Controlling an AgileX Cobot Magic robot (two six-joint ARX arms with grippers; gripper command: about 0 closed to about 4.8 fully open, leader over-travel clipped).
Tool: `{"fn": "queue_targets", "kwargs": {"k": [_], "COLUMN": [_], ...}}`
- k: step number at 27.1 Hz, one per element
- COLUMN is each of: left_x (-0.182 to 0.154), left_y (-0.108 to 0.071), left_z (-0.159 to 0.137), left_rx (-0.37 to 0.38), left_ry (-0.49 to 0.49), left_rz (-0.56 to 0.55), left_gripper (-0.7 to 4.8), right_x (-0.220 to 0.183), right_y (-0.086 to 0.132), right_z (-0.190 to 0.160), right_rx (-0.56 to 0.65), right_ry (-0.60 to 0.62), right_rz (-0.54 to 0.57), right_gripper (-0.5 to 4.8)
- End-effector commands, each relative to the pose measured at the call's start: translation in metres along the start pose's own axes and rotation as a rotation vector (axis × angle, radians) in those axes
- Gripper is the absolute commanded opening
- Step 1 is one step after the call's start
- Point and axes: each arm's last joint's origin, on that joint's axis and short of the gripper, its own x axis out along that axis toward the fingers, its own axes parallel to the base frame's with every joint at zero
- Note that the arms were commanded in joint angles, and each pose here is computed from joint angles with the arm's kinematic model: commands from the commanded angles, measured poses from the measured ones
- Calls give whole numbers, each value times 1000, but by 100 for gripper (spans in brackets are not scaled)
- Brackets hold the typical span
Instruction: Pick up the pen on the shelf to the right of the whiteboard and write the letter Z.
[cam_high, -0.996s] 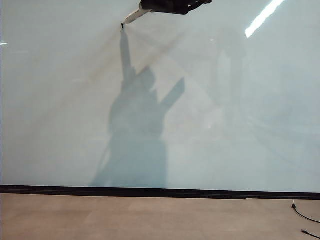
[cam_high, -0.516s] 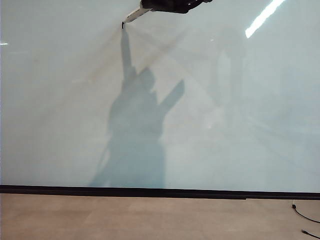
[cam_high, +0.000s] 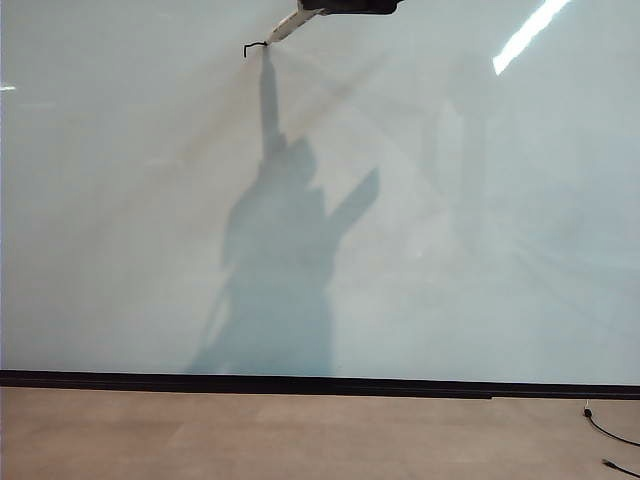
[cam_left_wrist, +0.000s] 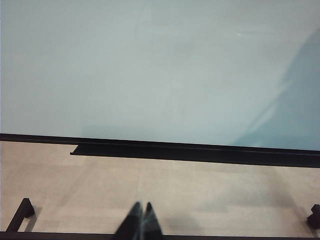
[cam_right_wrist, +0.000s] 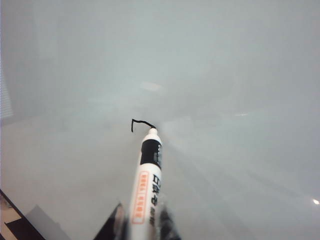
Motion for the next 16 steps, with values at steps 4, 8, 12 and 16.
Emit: {"fn": "queue_targets", "kwargs": {"k": [4, 8, 12, 16], "left_x": [0, 0, 0, 0], "left_y": [0, 0, 0, 0], "left_z": [1, 1, 1, 1], "left_rx": [4, 4, 4, 4], "left_ry": [-7, -7, -7, -7], "left_rz": [-1, -1, -1, -1], "left_gripper": [-4, -4, -5, -5], "right_x": [-9, -14, -20, -25], "right_y": [-7, -8, -10, -13], "right_z": [6, 7, 6, 5], "right_rx": [-10, -13, -13, -13], "right_ry": [8, 6, 7, 8], "right_rz": [-92, -116, -140, -158], "right_gripper": [-6, -6, -6, -6]}}
